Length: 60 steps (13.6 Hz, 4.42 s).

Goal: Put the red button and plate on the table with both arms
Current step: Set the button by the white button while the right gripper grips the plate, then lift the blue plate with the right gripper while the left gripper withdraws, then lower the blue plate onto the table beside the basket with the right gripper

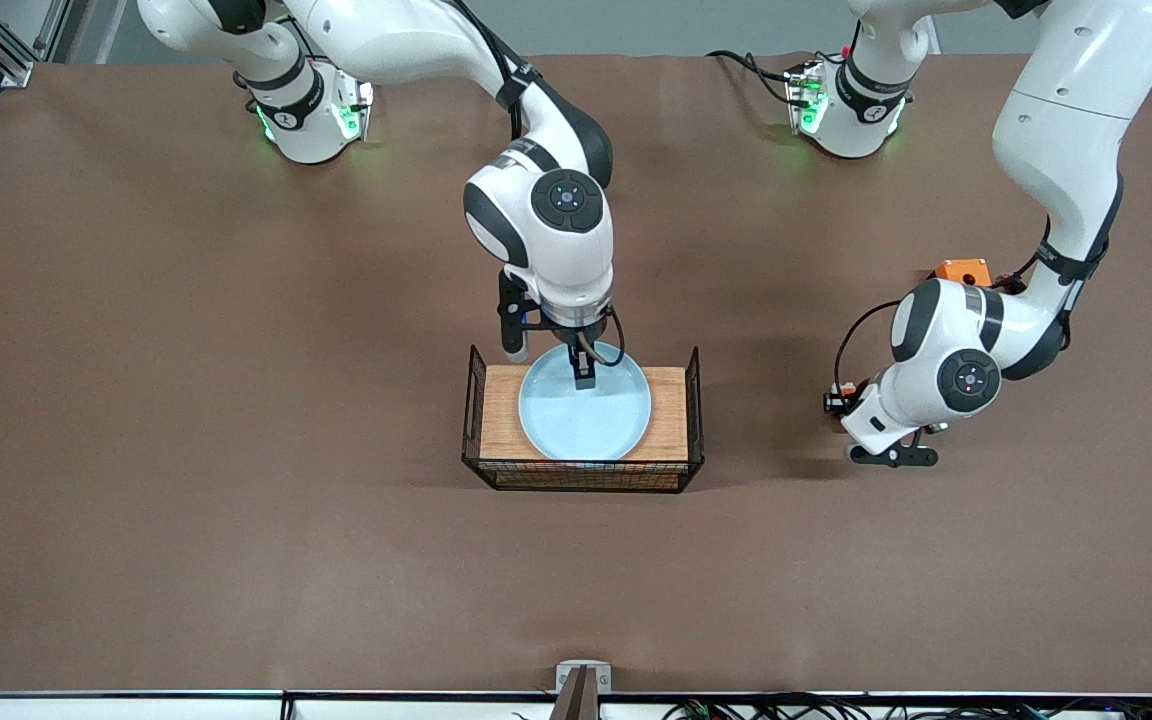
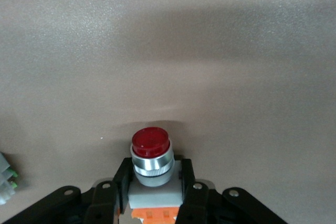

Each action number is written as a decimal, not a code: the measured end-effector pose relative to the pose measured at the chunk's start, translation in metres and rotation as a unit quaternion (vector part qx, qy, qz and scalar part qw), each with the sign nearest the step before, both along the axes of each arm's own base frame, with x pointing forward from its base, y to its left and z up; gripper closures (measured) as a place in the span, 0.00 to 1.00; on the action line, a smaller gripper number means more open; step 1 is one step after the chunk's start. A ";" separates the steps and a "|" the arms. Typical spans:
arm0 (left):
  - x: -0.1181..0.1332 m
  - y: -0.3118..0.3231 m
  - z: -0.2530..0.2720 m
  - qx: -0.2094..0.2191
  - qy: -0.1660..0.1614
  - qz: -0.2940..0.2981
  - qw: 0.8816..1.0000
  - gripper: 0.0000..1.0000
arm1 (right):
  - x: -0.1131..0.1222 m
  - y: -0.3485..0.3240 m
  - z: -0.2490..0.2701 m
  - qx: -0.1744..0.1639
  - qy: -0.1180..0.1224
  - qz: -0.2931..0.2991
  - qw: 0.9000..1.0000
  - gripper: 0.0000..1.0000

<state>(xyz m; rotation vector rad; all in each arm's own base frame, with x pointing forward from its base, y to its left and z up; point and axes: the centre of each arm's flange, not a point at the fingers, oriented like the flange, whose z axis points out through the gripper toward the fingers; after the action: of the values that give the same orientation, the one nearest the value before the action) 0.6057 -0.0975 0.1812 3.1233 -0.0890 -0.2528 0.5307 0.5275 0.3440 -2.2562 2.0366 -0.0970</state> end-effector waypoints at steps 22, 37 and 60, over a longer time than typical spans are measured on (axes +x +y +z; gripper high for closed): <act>-0.014 0.066 0.332 0.033 -0.099 0.051 0.993 0.00 | -0.025 -0.039 0.130 -0.047 0.144 0.080 0.985 0.97; -0.034 0.077 0.383 0.023 -0.127 0.074 0.989 0.00 | 0.122 -0.479 0.182 0.061 0.107 0.496 0.860 0.97; -0.039 0.094 0.457 0.002 -0.175 0.097 0.980 0.00 | 0.061 -0.720 -0.128 0.095 -0.052 0.596 0.796 0.97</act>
<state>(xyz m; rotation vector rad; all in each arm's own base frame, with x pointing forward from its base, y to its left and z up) 0.5670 -0.0040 0.6384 3.1107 0.2145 0.2982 0.5915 -0.1921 0.2160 -2.7988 0.2593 0.0846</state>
